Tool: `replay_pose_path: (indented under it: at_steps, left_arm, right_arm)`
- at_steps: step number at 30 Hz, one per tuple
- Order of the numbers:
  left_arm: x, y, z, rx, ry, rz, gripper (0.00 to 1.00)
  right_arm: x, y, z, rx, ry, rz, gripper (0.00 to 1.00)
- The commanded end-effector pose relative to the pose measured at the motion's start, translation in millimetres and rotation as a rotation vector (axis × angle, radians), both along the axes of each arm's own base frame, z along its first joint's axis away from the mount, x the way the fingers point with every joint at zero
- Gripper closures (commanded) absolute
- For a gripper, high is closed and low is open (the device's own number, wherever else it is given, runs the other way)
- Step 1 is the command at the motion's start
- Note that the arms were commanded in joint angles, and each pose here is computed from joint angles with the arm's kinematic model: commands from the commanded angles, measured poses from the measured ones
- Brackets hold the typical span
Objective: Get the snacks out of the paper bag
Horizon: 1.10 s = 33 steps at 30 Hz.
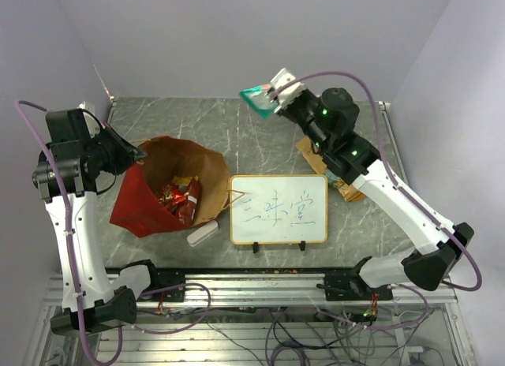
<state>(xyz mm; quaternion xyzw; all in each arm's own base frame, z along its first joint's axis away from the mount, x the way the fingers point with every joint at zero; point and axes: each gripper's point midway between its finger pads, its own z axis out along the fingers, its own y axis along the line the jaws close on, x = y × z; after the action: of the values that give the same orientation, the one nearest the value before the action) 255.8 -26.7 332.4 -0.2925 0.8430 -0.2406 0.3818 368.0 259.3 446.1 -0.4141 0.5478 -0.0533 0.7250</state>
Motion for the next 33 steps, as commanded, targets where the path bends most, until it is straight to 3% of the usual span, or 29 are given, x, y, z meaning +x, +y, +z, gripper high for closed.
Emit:
replay_pose_path:
  at_steps: [1, 8, 14, 21, 30, 33]
  left_arm:
    - [1.8, -2.5, 3.1, 0.004, -0.025, -0.028, 0.93]
    - [2.2, -6.5, -7.2, -0.018, -0.006, -0.045, 0.93]
    - [6.5, -10.2, -3.6, -0.046, -0.016, -0.058, 0.93]
    - [9.8, -12.7, -3.5, -0.036, -0.017, -0.075, 0.93]
    - [13.4, -21.0, -4.5, -0.041, -0.016, -0.114, 0.93]
    - [21.8, -23.1, 0.5, -0.057, -0.028, -0.124, 0.93]
  right_arm:
    - [32.2, -100.0, -30.2, 0.097, 0.177, -0.393, 1.0]
    - [59.1, -201.2, -101.6, 0.197, 0.318, -0.729, 1.0]
    - [72.7, -243.2, -133.4, 0.293, 0.376, -0.908, 1.0]
    - [77.8, -289.1, -186.4, 0.26, 0.423, -1.144, 1.0]
    - [80.7, -310.7, -199.8, 0.064, 0.394, -1.201, 1.0]
    - [89.0, -293.5, -233.9, 0.059, 0.47, -1.131, 1.0]
